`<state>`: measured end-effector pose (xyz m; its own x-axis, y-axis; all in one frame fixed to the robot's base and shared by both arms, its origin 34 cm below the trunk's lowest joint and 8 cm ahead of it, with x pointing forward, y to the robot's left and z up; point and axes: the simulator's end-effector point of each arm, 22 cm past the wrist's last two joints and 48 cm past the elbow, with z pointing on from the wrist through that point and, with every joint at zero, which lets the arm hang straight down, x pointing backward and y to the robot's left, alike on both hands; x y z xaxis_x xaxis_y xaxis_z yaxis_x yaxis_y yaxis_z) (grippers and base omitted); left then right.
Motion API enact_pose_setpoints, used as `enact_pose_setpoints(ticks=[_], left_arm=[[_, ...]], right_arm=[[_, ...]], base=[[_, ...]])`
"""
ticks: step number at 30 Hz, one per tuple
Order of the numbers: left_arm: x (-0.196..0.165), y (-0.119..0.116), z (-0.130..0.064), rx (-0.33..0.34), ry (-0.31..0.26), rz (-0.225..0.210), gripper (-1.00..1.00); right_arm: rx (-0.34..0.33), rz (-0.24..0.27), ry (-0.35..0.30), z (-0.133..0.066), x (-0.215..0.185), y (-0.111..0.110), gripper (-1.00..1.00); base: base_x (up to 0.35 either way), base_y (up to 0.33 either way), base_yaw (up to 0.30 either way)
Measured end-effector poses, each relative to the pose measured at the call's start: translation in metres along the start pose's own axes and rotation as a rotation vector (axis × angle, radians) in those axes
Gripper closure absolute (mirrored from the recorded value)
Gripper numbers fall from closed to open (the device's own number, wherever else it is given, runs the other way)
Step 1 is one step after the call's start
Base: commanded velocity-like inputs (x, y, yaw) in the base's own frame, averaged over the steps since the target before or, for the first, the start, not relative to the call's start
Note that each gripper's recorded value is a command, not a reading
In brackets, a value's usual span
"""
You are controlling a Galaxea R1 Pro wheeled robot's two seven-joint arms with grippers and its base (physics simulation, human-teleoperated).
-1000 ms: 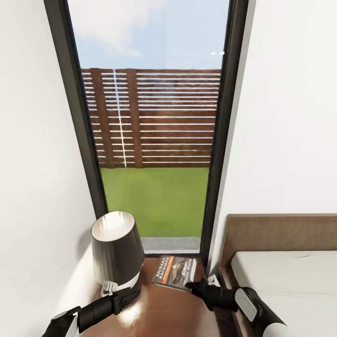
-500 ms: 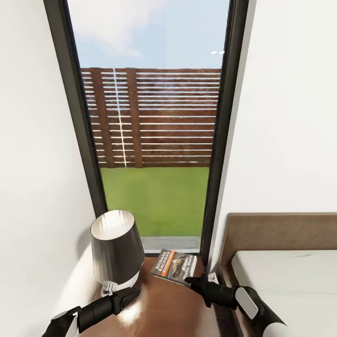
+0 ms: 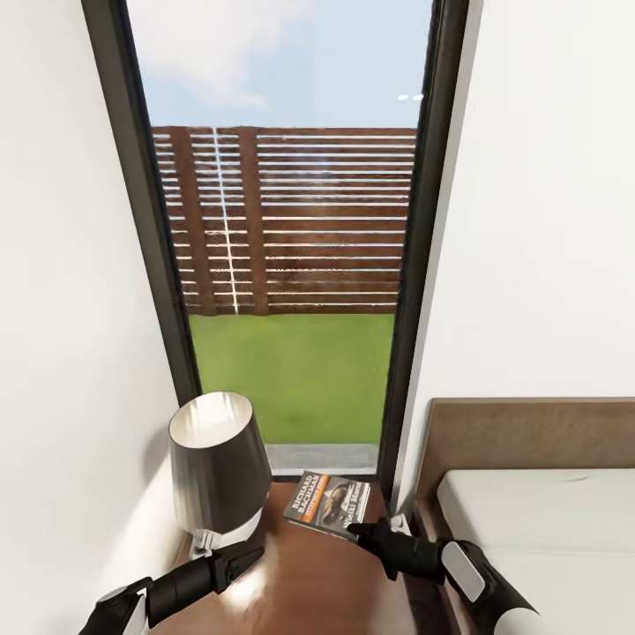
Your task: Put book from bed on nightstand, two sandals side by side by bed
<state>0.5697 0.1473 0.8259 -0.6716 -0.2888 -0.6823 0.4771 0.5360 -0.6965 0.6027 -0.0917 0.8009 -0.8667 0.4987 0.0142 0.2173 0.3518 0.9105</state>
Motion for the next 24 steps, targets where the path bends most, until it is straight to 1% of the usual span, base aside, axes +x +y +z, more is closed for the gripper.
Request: enact_pose_setpoints(ticks=[24], left_arm=[[0.020, 0.024, 0.008, 0.000, 0.001, -0.001, -1.00]], right_arm=[[0.005, -0.004, 0.002, 0.015, -0.002, -0.031, 1.00]], base=[[0.000, 0.000, 0.000]])
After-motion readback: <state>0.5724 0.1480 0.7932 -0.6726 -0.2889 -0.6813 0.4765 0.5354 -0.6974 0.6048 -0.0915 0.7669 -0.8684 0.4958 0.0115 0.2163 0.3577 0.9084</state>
